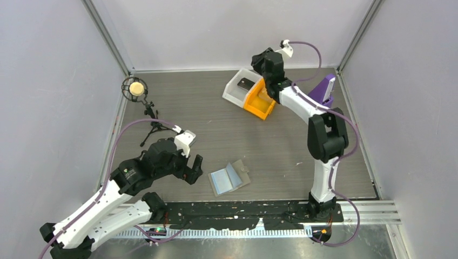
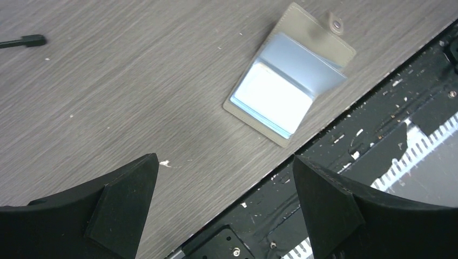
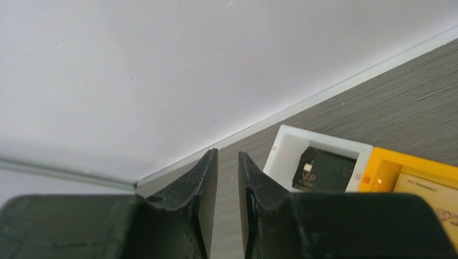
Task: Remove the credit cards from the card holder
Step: Place the credit card in the storage box, then remove the credit card from the card holder.
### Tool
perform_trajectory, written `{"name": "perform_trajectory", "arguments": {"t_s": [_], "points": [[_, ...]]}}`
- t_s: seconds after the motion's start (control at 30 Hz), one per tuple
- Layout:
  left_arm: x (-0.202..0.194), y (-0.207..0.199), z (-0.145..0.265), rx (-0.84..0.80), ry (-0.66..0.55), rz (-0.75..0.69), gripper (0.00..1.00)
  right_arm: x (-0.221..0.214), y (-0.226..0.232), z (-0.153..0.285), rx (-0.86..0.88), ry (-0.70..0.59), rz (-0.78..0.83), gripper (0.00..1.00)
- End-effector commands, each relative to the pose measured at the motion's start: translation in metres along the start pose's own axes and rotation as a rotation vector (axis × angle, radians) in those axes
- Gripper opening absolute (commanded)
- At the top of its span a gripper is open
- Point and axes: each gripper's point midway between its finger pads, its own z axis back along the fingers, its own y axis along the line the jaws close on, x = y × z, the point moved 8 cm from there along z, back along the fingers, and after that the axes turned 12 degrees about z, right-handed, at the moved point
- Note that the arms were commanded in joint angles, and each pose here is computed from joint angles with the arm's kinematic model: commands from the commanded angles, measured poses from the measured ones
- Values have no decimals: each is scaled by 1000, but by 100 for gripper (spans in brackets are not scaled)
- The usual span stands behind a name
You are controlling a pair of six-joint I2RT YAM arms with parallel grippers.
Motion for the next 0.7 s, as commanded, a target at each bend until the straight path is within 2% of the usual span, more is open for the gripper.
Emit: {"name": "perform_trajectory", "arguments": {"t_s": [0.0, 0.17, 0.2, 0.23, 0.27, 0.3, 0.33, 0.37, 0.4, 0.5, 0.67], "points": [[7, 9, 12, 79, -113, 30, 100, 23, 19, 55, 101, 92, 93, 29], [9, 11, 17, 88, -171, 55, 100, 6, 0, 129, 141, 202, 109, 35], [9, 11, 18, 94, -175, 59, 100, 14, 5, 147, 169, 190, 115, 36], [9, 12, 19, 102, -176, 61, 100, 1, -7, 159, 149, 233, 136, 36], [9, 13, 20, 108, -178, 59, 100, 6, -1, 179, 179, 220, 155, 37], [9, 14, 21, 113, -184, 55, 100, -11, -7, 194, 171, 262, 187, 37], [10, 15, 22, 123, -191, 50, 100, -3, -5, 212, 198, 239, 203, 38], [10, 16, 22, 135, -201, 50, 100, -21, -11, 227, 194, 286, 235, 38], [11, 17, 24, 144, -213, 49, 100, -16, -9, 242, 221, 271, 243, 38], [13, 20, 27, 164, -249, 38, 99, -40, -14, 282, 275, 368, 307, 38], [15, 24, 32, 187, -291, 32, 100, -55, -17, 330, 347, 447, 369, 39]]}}
